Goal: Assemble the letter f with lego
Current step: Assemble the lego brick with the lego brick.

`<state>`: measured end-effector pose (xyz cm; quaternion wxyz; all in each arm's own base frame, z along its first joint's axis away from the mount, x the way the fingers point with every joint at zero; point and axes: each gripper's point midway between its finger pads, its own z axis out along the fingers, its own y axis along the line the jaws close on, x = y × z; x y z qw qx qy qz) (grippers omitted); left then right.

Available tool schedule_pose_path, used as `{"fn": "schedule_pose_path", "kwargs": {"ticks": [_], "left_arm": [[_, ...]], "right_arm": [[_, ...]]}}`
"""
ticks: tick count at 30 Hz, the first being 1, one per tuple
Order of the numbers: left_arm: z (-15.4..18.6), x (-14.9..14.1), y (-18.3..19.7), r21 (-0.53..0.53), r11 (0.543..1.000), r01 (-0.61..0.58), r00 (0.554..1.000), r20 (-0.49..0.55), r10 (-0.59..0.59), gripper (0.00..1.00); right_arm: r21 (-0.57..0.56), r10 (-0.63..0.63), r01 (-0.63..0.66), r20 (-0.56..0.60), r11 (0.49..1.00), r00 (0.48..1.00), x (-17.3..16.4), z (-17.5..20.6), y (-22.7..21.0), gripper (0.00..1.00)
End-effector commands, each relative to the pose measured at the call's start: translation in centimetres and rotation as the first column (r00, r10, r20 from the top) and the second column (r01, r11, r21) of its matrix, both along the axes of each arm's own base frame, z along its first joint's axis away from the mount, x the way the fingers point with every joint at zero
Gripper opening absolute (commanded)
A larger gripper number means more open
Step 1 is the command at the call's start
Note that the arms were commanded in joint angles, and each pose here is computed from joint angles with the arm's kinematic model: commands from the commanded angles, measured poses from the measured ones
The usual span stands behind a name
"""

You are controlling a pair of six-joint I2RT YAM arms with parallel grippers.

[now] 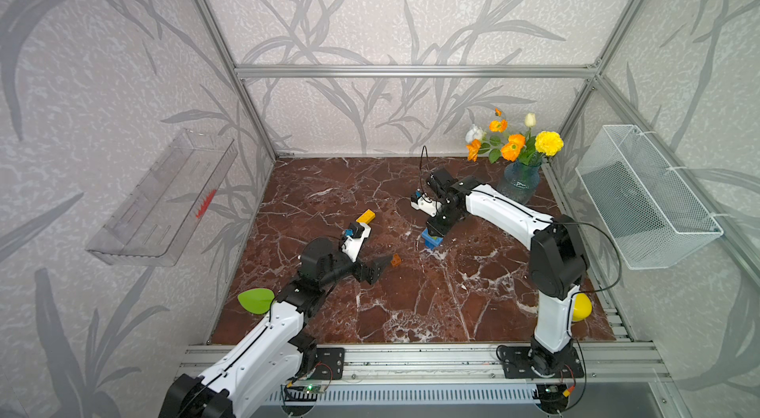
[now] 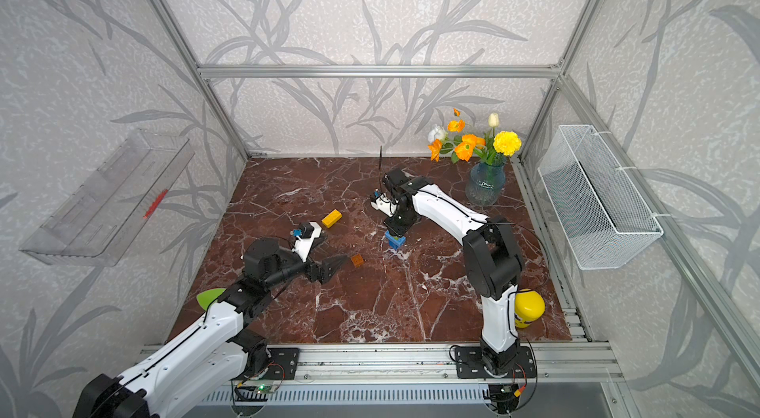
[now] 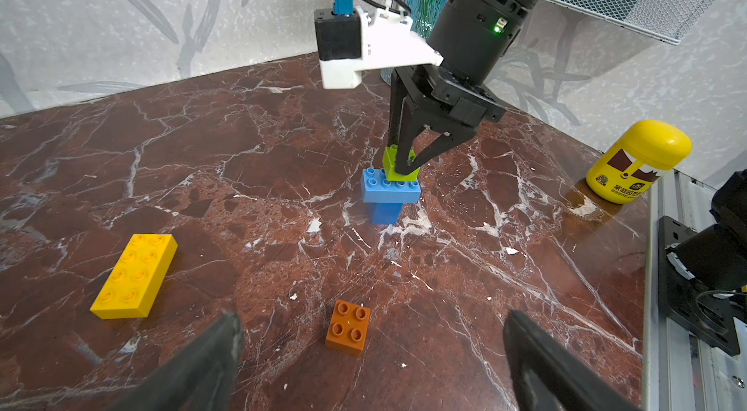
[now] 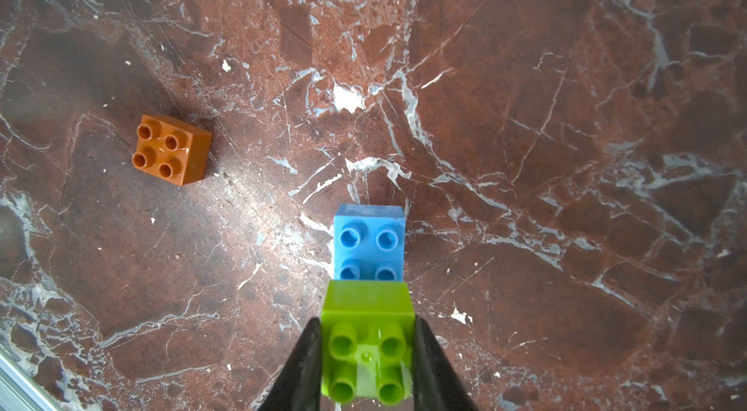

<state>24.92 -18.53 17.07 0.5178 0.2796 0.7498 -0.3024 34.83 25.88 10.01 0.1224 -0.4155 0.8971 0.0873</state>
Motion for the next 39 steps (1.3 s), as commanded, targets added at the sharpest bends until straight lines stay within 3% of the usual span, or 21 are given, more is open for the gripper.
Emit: {"fn": "schedule_pose_path", "kwargs": {"ticks": [1, 39], "left_arm": [[1.2, 0.3, -0.2, 0.002, 1.000, 0.004, 0.999, 0.039, -0.004, 0.99], [1.1, 0.4, -0.2, 0.007, 1.000, 0.001, 0.999, 0.036, -0.002, 0.99]], "right_arm": [[0.031, 0.007, -0.008, 0.023, 0.999, 1.000, -0.2, 1.3, 0.0, 0.30], [0.008, -0.003, 0.003, 0.012, 1.000, 1.000, 0.2, -0.3, 0.0, 0.28]]}}
